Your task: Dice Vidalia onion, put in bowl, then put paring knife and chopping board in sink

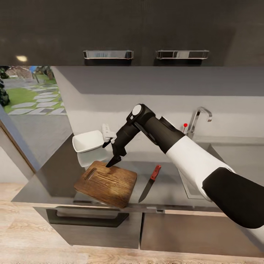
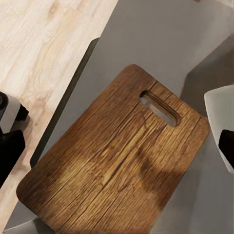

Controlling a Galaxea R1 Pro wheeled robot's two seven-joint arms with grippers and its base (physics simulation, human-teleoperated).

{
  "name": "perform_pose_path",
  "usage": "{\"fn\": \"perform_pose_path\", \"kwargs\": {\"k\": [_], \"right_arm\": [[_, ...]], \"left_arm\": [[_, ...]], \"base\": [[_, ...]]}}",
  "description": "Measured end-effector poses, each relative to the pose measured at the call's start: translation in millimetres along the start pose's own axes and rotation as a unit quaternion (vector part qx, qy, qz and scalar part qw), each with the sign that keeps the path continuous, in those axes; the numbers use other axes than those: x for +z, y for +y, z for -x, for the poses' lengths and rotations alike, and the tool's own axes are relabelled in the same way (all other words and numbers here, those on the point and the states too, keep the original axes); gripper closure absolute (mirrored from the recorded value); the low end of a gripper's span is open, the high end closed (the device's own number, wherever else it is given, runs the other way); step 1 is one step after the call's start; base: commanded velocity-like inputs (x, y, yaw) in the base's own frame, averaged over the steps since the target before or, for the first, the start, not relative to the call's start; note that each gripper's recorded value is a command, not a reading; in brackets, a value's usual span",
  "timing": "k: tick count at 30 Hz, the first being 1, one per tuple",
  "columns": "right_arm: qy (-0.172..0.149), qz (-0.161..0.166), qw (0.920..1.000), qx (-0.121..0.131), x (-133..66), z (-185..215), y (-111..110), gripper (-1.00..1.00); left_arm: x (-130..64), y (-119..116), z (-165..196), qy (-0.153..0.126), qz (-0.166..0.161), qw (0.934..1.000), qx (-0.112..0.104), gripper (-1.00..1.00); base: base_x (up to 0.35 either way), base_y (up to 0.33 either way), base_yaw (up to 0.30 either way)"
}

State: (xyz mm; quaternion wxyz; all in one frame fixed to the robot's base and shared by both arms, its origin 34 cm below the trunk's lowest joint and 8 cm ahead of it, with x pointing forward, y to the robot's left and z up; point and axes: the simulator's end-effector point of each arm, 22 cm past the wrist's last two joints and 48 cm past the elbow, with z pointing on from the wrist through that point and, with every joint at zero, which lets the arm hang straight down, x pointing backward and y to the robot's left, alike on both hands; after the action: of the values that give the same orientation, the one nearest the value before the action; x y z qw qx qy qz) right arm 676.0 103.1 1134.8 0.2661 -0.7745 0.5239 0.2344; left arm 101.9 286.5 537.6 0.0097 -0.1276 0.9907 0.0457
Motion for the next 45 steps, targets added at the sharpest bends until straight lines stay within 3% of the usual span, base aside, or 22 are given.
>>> {"fn": "perform_pose_path", "kwargs": {"k": [45], "right_arm": [[-0.005,0.018,0.9995,0.025,-0.4,-0.2,-6.9,-1.0]], "left_arm": [[-54.5,15.9,-35.6,0.035,0.01,0.9993,0.003,-1.0]], "base": [[0.0,0.0,0.066]]}}
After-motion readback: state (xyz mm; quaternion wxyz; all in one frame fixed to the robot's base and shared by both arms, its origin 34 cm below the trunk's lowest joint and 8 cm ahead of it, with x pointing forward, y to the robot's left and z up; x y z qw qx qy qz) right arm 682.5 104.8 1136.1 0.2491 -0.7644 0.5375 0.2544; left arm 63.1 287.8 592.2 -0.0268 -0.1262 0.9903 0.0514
